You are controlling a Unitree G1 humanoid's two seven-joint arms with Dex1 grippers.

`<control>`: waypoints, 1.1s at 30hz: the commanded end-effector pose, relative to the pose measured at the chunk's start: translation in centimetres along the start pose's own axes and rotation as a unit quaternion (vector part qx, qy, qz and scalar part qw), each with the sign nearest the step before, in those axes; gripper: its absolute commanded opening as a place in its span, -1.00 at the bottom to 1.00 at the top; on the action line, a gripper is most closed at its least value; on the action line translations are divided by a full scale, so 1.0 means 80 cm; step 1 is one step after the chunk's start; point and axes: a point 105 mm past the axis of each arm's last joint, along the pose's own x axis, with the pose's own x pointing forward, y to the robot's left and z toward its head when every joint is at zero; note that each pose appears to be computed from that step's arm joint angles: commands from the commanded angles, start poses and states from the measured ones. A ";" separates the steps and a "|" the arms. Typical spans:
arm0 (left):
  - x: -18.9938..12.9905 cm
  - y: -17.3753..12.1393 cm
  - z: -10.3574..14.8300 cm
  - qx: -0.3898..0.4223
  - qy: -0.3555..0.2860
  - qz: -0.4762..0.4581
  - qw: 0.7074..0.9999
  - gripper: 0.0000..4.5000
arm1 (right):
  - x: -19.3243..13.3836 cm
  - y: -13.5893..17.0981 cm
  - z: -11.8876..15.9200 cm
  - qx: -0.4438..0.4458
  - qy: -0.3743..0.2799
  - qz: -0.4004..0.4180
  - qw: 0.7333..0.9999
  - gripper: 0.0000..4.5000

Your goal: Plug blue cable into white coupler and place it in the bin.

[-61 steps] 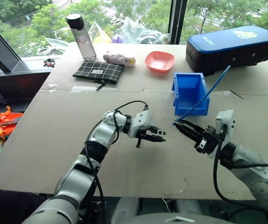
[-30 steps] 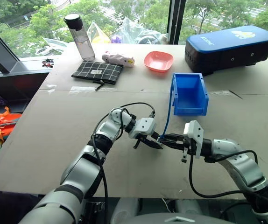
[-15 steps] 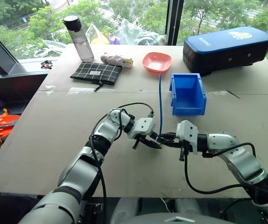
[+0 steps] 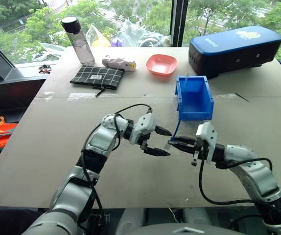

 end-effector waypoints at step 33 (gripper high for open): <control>-0.065 -0.045 0.057 -0.077 -0.095 0.305 0.945 0.71 | -0.133 -0.056 0.058 -0.049 0.075 -0.077 0.993 0.82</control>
